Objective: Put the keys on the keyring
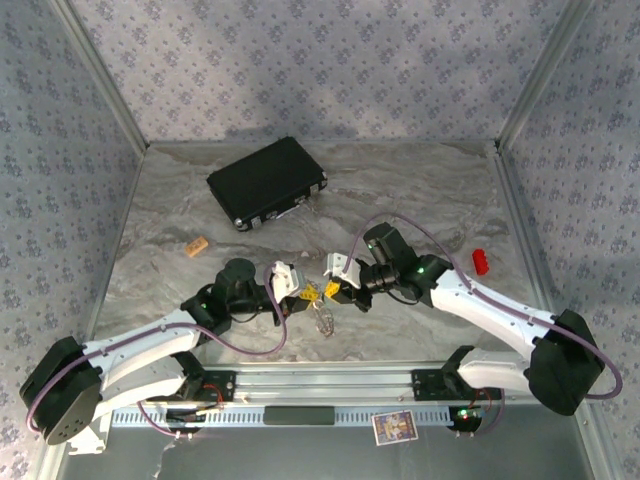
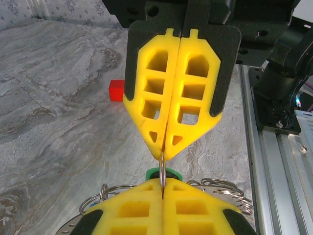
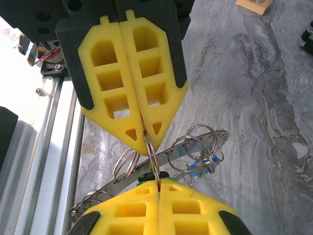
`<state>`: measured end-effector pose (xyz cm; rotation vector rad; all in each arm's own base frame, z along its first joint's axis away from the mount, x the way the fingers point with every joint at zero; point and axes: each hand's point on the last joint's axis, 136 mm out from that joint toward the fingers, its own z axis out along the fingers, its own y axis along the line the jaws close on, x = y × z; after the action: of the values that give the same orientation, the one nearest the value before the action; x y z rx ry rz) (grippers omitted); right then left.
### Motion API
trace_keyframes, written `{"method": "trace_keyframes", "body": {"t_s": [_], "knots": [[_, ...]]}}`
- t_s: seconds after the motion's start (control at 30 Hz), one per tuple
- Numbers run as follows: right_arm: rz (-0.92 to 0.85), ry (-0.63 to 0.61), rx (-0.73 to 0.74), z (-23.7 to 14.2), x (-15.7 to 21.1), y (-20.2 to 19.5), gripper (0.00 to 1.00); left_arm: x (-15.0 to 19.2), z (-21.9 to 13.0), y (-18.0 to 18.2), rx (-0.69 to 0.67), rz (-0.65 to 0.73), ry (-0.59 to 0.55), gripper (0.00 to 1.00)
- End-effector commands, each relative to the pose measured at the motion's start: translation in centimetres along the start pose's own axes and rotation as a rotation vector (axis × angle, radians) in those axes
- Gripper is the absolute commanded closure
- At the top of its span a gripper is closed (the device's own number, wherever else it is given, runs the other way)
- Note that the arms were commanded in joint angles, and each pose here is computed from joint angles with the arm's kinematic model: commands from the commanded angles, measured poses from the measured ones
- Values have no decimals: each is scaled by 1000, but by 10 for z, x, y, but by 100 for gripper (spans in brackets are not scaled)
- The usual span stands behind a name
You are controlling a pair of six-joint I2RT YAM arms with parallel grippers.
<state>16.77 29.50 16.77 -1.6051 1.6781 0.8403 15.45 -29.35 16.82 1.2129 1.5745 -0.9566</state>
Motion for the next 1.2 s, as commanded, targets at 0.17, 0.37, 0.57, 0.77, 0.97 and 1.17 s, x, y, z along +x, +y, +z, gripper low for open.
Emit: {"method": "trace_keyframes", "body": {"t_s": [0.17,0.37,0.57,0.77,0.97,1.17], "knots": [[1,31,-3,1,4,0,100,-13,-1,-3,19,32,-50,100],[18,78,-34,11,16,3,100,-14,-1,-4,23,45,-46,100],[13,64,-32,10,12,3,98,-14,0,-4,24,43,-46,100],[1,0,-44,2,-1,8,82,-13,0,-4,24,41,-46,100],[11,-35,-44,6,-8,5,81,-14,0,-4,29,41,-51,100],[17,-42,-61,11,-9,5,83,-14,0,-5,30,38,-51,100]]}}
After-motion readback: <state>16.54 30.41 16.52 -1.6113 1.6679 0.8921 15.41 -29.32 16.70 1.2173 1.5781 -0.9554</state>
